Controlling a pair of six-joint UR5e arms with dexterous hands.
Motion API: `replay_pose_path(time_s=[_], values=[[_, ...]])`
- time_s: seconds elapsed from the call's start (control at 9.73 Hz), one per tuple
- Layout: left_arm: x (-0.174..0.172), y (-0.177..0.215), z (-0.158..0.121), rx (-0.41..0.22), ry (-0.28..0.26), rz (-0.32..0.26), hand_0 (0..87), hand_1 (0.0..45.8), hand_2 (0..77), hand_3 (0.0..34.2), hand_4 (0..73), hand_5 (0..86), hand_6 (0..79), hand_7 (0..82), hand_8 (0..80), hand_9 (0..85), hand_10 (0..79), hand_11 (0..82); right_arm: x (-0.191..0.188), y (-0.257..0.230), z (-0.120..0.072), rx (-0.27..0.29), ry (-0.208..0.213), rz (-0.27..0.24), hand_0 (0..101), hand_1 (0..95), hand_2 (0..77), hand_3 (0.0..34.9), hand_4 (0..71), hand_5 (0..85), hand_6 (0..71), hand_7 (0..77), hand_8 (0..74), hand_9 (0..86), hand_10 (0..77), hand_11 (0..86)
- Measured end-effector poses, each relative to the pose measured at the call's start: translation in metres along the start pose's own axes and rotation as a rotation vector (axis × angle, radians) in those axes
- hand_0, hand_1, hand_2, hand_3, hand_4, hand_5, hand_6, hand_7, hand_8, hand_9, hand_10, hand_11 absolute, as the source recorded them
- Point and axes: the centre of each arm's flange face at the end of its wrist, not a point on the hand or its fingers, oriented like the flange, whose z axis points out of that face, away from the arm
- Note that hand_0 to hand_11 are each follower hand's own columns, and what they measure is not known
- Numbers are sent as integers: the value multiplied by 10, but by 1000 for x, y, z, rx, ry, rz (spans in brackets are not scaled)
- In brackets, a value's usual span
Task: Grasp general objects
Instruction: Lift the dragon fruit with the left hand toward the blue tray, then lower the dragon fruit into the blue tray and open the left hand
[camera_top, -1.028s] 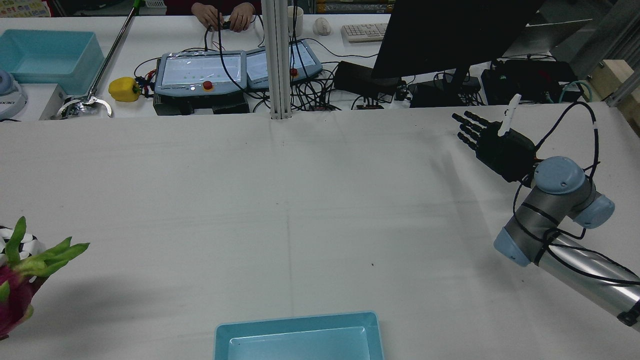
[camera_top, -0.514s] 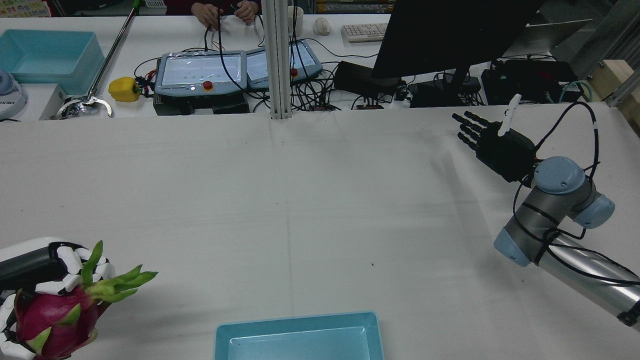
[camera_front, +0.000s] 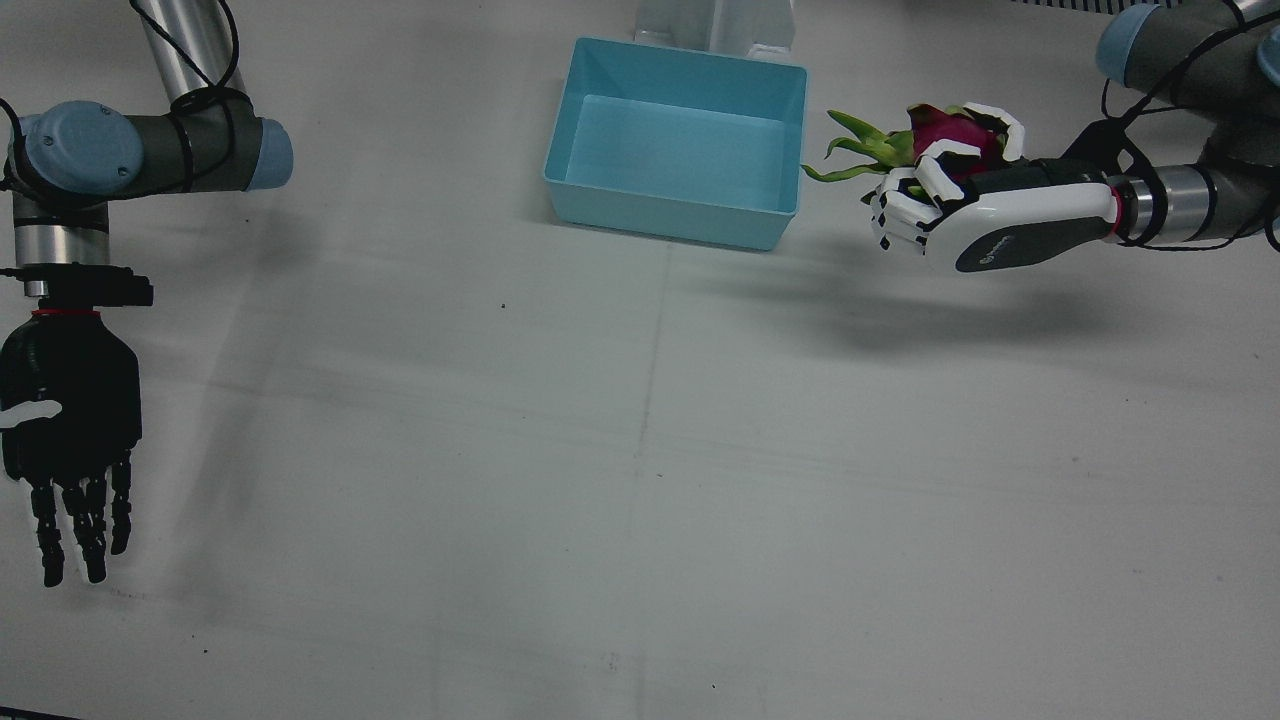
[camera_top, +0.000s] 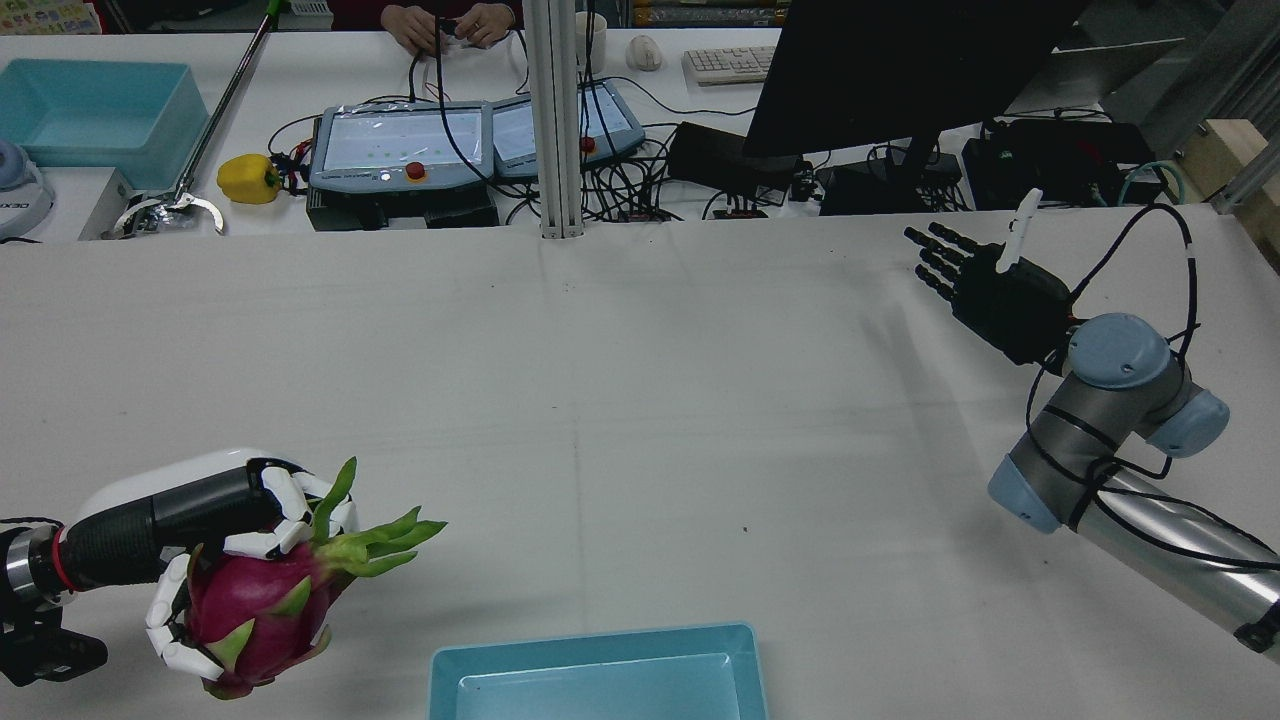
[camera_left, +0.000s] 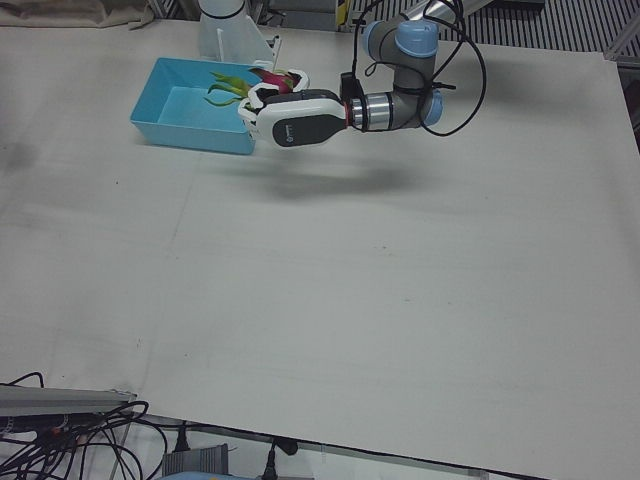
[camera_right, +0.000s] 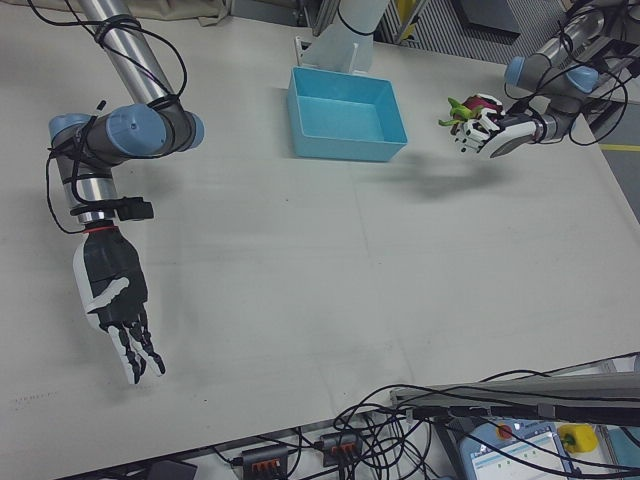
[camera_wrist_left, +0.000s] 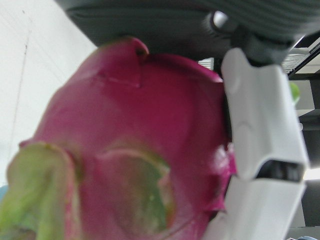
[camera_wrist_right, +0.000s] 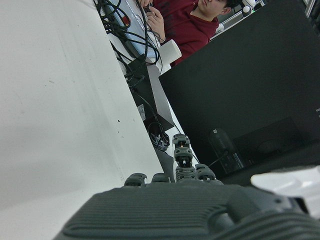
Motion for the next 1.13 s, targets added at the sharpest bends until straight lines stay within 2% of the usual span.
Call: replay_pose_path(time_s=[0.41,0.72,0.93,1.13], values=[[-63,24,72,-76,21,-70,804,0,464,0,704,709,469,747,442,573,207,753,0,0,0,0,0,0,5,65,22,0,0,0,0,0,0,11,0,5],[-95,38,94,-94,44,-90,804,0,464,0,704,709,469,742,442,573,207,753,0,0,0,0,0,0,6,65,22,0,0,0,0,0,0,11,0,11],[-121,52,108,-108,72,-134,804,0,464,0,704,709,469,742,442,573,207,753,0,0,0,0,0,0,6,65,22,0,0,0,0,0,0,11,0,11],[-143,65,123,-125,88,-148,804,0,464,0,704,709,475,742,442,573,207,753,0,1,0,0,0,0,7,65,22,0,0,0,0,0,0,11,0,11]])
